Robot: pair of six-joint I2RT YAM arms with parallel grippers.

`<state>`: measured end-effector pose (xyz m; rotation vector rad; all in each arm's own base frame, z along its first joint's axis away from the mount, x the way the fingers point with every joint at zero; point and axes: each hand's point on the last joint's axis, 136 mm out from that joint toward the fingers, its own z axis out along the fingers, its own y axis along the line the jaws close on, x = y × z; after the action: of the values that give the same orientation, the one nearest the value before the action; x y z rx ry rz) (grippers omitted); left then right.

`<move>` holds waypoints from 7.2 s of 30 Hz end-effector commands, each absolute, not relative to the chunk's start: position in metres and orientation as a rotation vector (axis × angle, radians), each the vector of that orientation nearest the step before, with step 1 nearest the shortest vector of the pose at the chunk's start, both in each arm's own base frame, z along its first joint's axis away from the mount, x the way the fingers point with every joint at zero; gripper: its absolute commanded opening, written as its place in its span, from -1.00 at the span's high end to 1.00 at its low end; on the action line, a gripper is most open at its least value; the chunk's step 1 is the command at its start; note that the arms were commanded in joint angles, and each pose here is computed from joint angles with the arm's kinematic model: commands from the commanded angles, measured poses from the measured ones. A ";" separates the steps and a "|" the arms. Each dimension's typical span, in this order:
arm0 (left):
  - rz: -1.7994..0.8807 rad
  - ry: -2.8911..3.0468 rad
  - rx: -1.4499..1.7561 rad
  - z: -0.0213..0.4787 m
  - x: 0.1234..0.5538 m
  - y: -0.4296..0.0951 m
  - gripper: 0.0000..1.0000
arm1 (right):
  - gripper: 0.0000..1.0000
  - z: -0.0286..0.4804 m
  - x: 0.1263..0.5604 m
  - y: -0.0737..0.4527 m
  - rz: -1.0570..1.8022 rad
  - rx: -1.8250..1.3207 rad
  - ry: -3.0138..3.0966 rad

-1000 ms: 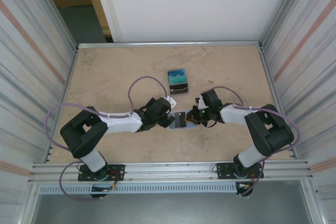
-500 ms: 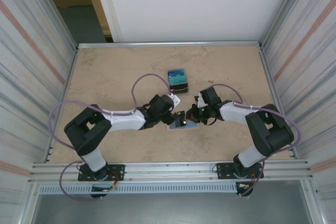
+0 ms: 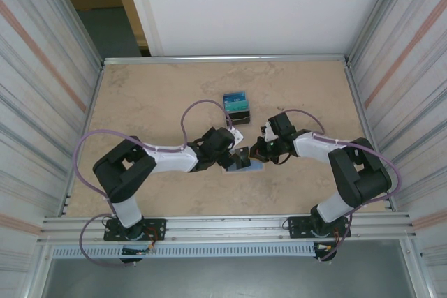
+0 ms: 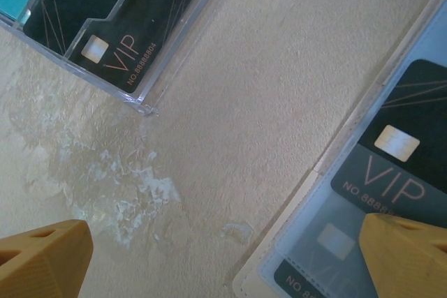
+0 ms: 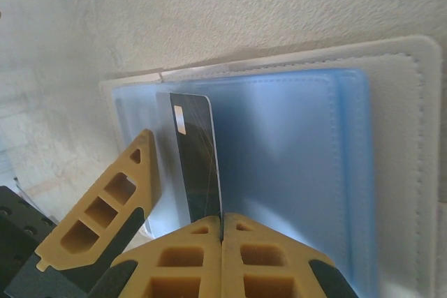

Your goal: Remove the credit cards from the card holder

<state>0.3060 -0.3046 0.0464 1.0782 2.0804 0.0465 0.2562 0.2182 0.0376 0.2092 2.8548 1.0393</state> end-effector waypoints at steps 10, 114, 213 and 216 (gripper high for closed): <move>0.005 2.021 1.090 0.070 0.306 -0.320 -0.97 | 1.00 0.043 0.258 0.217 1.043 0.151 2.873; -0.741 1.714 1.155 0.249 0.261 -0.254 -0.78 | 1.00 0.233 0.225 0.295 0.980 -0.976 2.056; -1.138 1.615 0.705 0.295 0.245 -0.273 0.44 | 1.00 0.299 0.248 0.304 1.482 -0.641 1.646; -1.045 1.629 0.764 0.299 0.245 -0.269 0.04 | 1.00 0.295 0.242 0.299 1.418 -0.679 1.683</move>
<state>0.2475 -0.2733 0.2762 0.6968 1.6833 -1.1288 0.2472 0.3040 0.2855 -0.6271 1.6904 1.4890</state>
